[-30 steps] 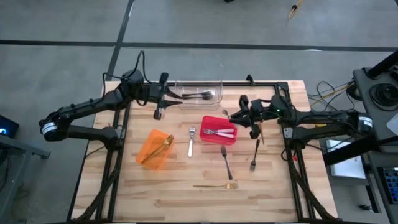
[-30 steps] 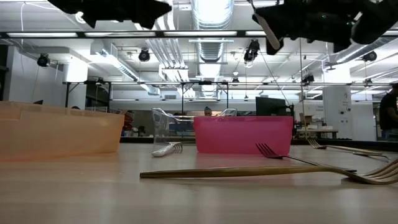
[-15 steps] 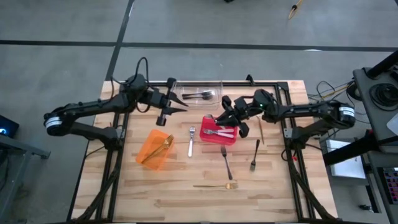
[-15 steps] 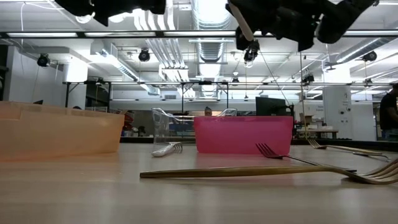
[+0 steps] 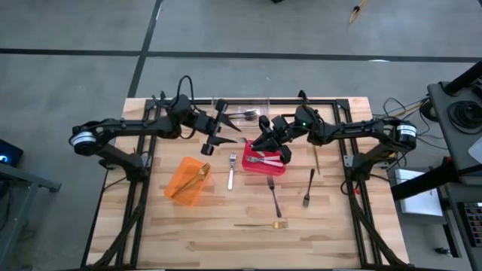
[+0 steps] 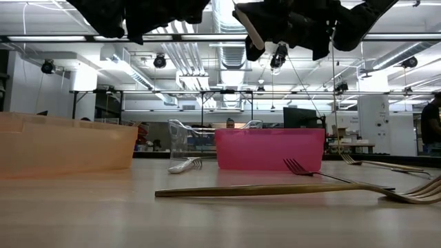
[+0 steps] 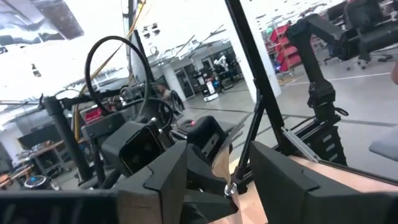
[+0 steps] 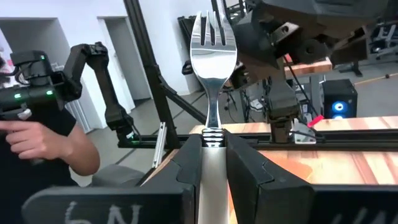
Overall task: Sort silverware by color (type)
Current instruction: Put the white fork into the red bin
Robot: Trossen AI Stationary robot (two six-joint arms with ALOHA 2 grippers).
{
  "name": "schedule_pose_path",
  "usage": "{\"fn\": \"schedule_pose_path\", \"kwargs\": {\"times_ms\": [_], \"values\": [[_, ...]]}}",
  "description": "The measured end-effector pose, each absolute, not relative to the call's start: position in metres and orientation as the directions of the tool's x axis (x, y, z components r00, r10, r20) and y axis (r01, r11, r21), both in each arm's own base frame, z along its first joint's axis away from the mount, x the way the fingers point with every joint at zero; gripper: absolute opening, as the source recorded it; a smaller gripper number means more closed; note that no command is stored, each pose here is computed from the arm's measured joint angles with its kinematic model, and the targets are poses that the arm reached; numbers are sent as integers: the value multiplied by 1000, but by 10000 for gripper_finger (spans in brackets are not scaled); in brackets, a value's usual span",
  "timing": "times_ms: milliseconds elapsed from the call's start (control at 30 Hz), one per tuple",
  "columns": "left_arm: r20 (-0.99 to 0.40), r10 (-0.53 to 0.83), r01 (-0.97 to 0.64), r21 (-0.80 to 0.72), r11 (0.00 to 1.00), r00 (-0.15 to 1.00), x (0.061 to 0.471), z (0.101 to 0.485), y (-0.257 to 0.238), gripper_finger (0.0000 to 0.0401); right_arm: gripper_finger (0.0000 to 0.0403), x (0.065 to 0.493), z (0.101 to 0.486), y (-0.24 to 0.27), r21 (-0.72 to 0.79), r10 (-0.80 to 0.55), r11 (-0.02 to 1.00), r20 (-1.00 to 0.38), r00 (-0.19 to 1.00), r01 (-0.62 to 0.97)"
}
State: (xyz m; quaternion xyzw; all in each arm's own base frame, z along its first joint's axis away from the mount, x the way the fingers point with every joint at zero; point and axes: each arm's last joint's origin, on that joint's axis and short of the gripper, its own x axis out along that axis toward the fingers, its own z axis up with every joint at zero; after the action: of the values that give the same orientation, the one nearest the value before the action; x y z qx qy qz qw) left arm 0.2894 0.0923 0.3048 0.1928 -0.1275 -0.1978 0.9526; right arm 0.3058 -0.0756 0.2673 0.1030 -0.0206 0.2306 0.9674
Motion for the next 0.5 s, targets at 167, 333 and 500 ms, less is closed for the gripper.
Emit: {"fn": "schedule_pose_path", "kwargs": {"times_ms": [167, 333, 500], "values": [[176, -472, 364, 429, 827, 864, 295, 299, 92, 161, 40, 308, 271, -76, 184, 443, 872, 96, 891, -453], [201, -486, 375, 418, 828, 850, 306, 300, 92, 162, 40, 309, 276, -77, 176, 441, 874, 108, 891, -454], [207, -513, 392, 433, 811, 833, 314, 305, 94, 154, 40, 309, 276, -77, 177, 441, 874, 107, 891, -453]]}}
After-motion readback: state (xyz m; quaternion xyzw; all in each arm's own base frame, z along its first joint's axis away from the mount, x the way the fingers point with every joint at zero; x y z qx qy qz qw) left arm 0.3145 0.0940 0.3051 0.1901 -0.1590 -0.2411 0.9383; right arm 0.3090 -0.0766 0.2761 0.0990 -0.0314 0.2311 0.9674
